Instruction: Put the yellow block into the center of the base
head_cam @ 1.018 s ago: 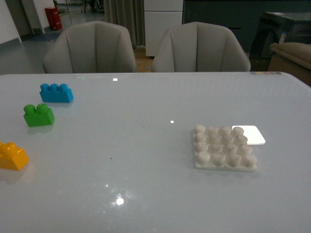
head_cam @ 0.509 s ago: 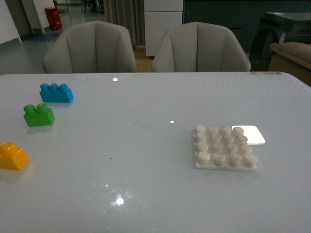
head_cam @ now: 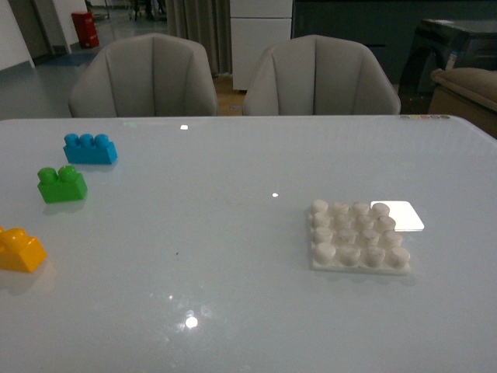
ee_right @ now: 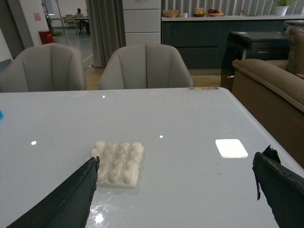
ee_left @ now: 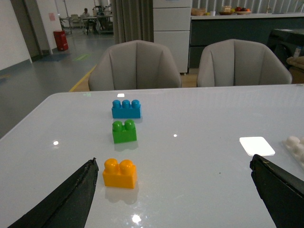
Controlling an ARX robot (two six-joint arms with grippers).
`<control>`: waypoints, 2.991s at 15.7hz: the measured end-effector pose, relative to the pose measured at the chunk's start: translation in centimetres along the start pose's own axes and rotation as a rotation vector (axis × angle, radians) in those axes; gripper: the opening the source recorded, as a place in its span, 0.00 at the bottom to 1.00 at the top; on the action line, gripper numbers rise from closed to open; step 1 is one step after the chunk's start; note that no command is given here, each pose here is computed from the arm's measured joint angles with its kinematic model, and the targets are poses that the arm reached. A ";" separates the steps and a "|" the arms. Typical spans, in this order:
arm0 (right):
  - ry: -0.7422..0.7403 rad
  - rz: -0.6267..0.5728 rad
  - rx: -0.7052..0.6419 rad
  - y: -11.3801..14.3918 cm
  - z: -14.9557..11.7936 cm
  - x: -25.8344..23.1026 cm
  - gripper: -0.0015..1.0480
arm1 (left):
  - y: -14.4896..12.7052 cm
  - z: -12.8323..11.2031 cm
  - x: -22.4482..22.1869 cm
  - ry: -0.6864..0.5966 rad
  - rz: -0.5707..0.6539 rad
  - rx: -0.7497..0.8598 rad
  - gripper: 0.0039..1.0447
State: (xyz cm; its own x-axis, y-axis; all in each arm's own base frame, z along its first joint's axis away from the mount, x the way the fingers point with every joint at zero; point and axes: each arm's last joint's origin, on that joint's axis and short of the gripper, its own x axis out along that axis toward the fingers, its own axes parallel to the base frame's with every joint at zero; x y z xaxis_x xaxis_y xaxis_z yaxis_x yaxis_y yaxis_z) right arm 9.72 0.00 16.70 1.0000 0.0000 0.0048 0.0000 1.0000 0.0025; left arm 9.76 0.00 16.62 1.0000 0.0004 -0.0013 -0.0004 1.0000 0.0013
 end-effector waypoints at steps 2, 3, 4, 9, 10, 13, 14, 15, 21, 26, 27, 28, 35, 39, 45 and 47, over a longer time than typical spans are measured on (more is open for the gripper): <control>0.000 0.000 0.000 0.0 0.0 0.0 0.94 | 0.0 0.0 0.0 0.000 0.000 0.000 0.94; 0.000 0.000 0.000 0.0 0.0 0.0 0.94 | 0.0 0.0 0.0 0.000 0.000 0.000 0.94; 0.000 0.000 0.000 0.0 0.0 0.0 0.94 | 0.0 0.0 0.0 0.000 0.000 0.000 0.94; 0.000 0.000 0.000 0.0 0.0 0.0 0.94 | 0.0 0.0 0.0 0.000 0.000 0.000 0.94; 0.000 0.000 0.000 0.0 0.0 0.0 0.94 | 0.0 0.0 0.0 0.000 0.000 0.000 0.94; 0.000 0.000 0.000 0.0 0.0 0.0 0.94 | 0.0 0.0 0.0 0.000 0.000 0.000 0.94; 0.002 0.020 0.030 -0.1 0.1 0.1 0.94 | 0.0 0.0 0.0 0.000 0.000 0.000 0.94; 0.000 0.029 0.070 -0.4 0.4 0.5 0.94 | 0.0 0.0 0.0 0.000 0.000 0.000 0.94; -0.003 0.046 0.167 -2.0 8.2 12.1 0.94 | 0.0 0.0 0.0 0.000 0.000 0.000 0.94; 0.499 0.061 0.173 1.0 2.8 27.7 0.94 | 0.0 0.0 0.0 0.000 0.000 0.000 0.94; 0.577 0.062 0.167 1.4 0.9 29.1 0.94 | 0.0 0.0 0.0 0.000 0.000 0.000 0.94; 0.650 0.061 0.157 1.8 -1.1 30.0 0.94 | 0.0 0.0 0.0 0.000 0.000 0.000 0.94; 0.873 0.060 0.151 3.2 -8.9 31.2 0.94 | 0.0 0.0 0.0 0.000 0.000 0.000 0.94; 0.881 0.072 0.172 3.8 -9.8 32.2 0.94 | 0.0 0.0 0.0 0.000 0.000 0.000 0.94; 0.918 0.086 0.185 5.2 -10.7 32.6 0.94 | 0.0 0.0 0.0 0.000 0.000 0.000 0.94; 0.916 0.085 0.198 5.6 -10.7 32.7 0.94 | 0.0 0.0 0.0 0.000 0.000 0.000 0.94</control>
State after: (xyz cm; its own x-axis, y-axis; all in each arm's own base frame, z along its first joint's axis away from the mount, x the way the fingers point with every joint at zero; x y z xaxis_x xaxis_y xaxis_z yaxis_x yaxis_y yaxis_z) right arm 42.45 5.60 6.17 0.6105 0.1595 -0.7758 0.0098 0.9779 0.2088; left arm 9.76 0.00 16.62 1.0000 0.0004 -0.0013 -0.0004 1.0000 0.0013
